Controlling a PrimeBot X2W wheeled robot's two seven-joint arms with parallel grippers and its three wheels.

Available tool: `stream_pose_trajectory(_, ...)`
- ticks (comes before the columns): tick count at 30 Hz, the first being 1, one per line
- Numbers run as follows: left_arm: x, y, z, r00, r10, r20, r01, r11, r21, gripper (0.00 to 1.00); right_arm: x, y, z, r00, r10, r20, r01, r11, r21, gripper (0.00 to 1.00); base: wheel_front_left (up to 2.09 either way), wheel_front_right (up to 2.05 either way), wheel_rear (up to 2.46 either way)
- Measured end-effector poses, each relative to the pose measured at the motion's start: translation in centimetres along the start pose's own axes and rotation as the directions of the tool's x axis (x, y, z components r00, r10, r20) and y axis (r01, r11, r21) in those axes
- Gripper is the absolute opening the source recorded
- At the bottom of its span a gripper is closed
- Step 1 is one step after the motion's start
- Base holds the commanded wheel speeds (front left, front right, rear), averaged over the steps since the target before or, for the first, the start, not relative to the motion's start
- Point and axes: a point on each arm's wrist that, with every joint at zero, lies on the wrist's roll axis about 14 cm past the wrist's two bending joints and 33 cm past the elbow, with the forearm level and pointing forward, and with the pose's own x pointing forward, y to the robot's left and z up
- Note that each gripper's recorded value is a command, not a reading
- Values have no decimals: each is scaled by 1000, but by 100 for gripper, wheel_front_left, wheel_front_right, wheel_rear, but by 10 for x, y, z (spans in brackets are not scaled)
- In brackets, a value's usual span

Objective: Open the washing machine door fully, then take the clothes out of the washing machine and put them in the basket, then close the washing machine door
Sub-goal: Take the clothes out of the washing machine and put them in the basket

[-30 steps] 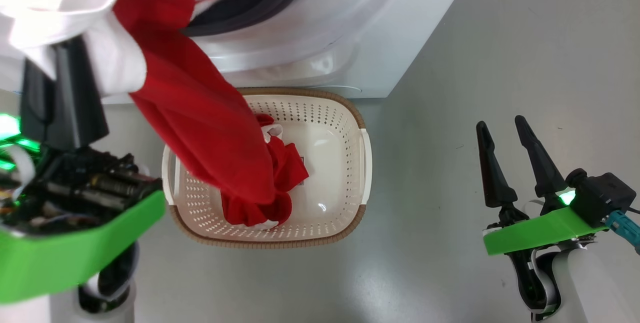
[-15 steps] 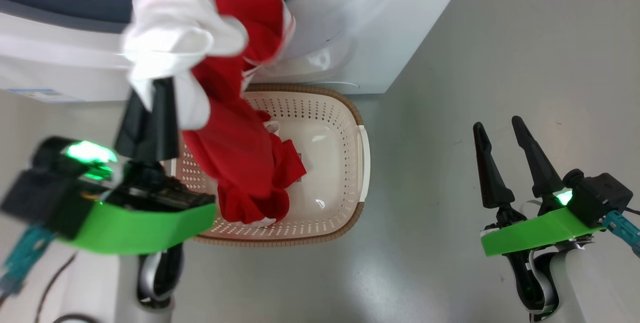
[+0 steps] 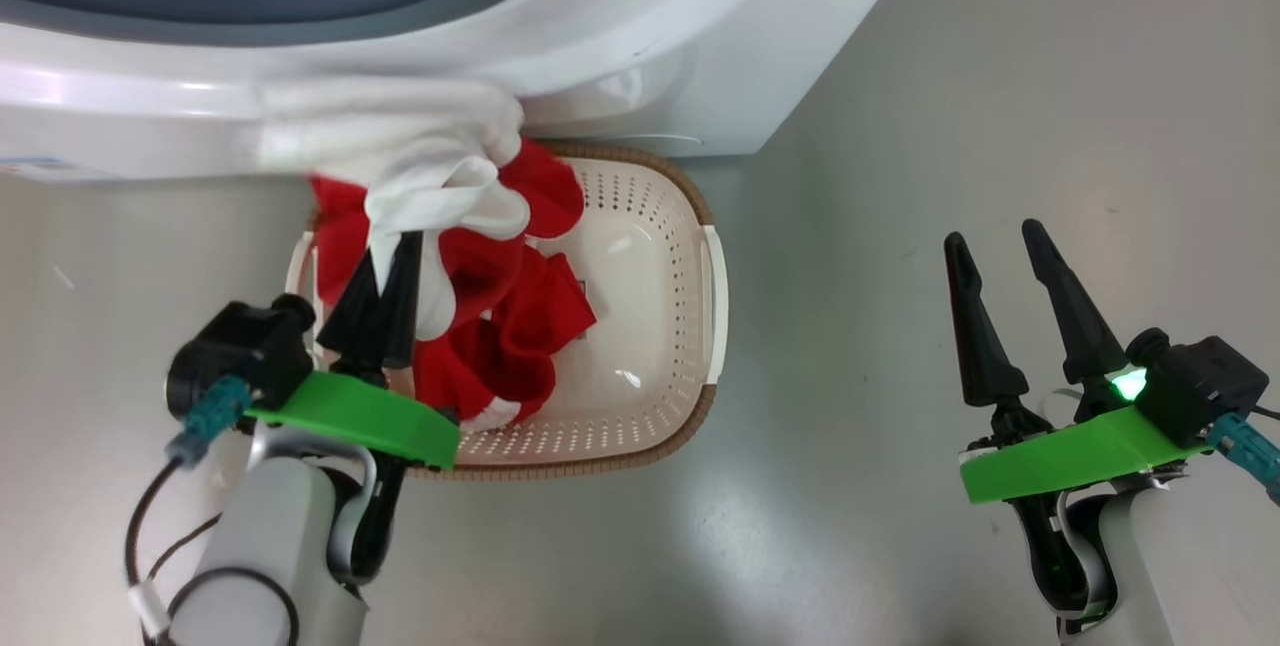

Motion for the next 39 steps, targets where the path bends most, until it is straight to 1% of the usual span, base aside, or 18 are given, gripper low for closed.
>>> stream_pose_trajectory(4, 3, 7, -31, 995, 9, -96, -8, 1000, 11, 0, 3, -4, -4, 1000, -7, -9, 7, 1000, -1, 100, 0, 0, 0)
stream_pose_trajectory(5, 3, 10, -48, 989, 13, -147, -10, 1000, 21, 0, 5, -5, -5, 1000, -9, -9, 9, 1000, -1, 100, 0, 0, 0)
stream_pose_trajectory(13, 4, 16, -103, 949, 12, -315, -3, 1000, 31, 0, 12, -14, -16, 999, -26, -28, 26, 1000, -4, 100, 0, 0, 0)
stream_pose_trajectory(23, 5, 23, -145, 901, 3, -433, 18, 999, 45, 0, 19, -23, -30, 998, -43, -53, 43, 999, -7, 100, 0, 0, 0)
stream_pose_trajectory(24, 5, 24, -149, 896, 6, -445, 17, 999, 47, 4, 19, -24, -32, 997, -45, -56, 45, 999, -7, 100, 0, 0, 0)
stream_pose_trajectory(27, 3, 28, -159, 878, 11, -479, 14, 999, 49, 57, 19, -26, -35, 997, -49, -65, 49, 999, -8, 100, 0, 0, 0)
stream_pose_trajectory(28, 3, 28, -162, 874, 13, -486, 12, 999, 48, 82, 20, -26, -36, 997, -50, -66, 49, 999, -8, 100, 0, 0, 0)
stream_pose_trajectory(29, 3, 29, -163, 872, 14, -490, 10, 999, 46, 98, 20, -26, -37, 996, -50, -67, 49, 999, -8, 100, 0, 0, 0)
stream_pose_trajectory(30, 3, 29, -163, 871, 15, -492, 7, 999, 44, 100, 20, -26, -37, 996, -50, -68, 50, 999, -8, 100, 0, 0, 0)
stream_pose_trajectory(39, 6, 34, -153, 878, 29, -477, -11, 999, 40, 100, 20, -22, -34, 997, -40, -61, 40, 999, -7, 100, 0, 0, 0)
